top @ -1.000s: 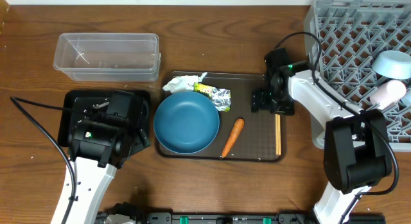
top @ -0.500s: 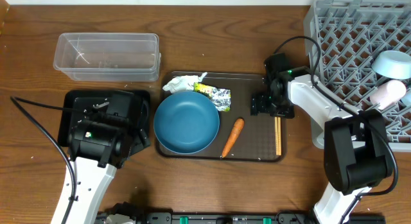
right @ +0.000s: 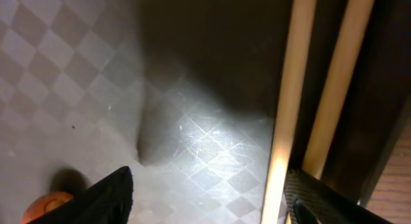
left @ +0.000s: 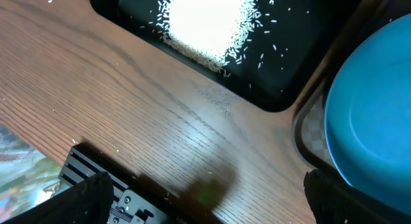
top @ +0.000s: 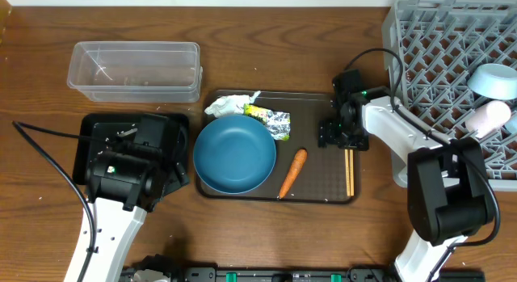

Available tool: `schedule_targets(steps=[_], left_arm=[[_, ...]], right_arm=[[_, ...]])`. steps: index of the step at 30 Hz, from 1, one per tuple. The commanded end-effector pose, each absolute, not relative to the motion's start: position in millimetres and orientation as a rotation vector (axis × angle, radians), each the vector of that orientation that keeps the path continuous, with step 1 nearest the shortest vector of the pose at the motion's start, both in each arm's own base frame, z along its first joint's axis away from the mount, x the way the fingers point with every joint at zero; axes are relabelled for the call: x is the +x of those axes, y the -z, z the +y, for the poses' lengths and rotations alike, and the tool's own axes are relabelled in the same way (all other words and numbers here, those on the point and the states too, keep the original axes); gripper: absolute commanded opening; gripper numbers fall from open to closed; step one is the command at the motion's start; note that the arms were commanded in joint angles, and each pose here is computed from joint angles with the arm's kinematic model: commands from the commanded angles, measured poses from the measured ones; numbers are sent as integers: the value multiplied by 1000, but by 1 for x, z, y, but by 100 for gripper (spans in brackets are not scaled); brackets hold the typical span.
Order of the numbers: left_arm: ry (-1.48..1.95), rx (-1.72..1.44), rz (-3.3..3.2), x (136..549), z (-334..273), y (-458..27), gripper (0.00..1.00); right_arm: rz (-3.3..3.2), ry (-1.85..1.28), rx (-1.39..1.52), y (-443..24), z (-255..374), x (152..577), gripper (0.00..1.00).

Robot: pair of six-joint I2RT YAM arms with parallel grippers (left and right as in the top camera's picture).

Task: Sort waste into correct bins and load items into the dishwasher rack
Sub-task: 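Close the right gripper on one wooden chopstick, then carry the chopstick to the rack and drop it in upright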

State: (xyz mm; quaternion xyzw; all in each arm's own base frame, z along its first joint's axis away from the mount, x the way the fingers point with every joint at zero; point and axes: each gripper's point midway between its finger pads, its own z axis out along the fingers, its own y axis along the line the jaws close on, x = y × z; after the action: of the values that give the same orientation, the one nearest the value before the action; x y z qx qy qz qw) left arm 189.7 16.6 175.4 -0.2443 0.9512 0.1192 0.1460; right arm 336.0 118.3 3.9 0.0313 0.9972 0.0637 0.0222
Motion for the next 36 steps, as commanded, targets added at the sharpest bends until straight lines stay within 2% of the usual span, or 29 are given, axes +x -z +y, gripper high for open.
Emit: schedule_targets(steps=[1, 3, 6, 11, 13, 17, 25, 32, 36], left_arm=[[-348, -728, 2722, 191, 19, -178, 98], [-348, -728, 2722, 191, 19, -178, 98], [-348, -728, 2722, 191, 19, -178, 98], [-348, -728, 2722, 191, 19, -178, 98], [-348, -728, 2722, 191, 19, -178, 98], [-348, -728, 2722, 191, 19, -178, 98], [-348, -728, 2722, 191, 19, -178, 98], [-348, -728, 2722, 191, 19, -178, 98], [-348, -728, 2722, 191, 19, -178, 98]], right_arm=[[3092, -152, 85, 2, 112, 329, 68], [3095, -149, 85, 5, 112, 327, 63], [3097, -139, 85, 5, 110, 327, 47], [3092, -113, 86, 5, 107, 328, 34], [3092, -113, 86, 5, 107, 328, 25], [3096, -112, 86, 3, 107, 328, 2], [3091, -113, 54, -29, 111, 343, 1], [2978, -150, 47, -120, 108, 389, 1], [2844, -73, 60, -175, 77, 421, 4]])
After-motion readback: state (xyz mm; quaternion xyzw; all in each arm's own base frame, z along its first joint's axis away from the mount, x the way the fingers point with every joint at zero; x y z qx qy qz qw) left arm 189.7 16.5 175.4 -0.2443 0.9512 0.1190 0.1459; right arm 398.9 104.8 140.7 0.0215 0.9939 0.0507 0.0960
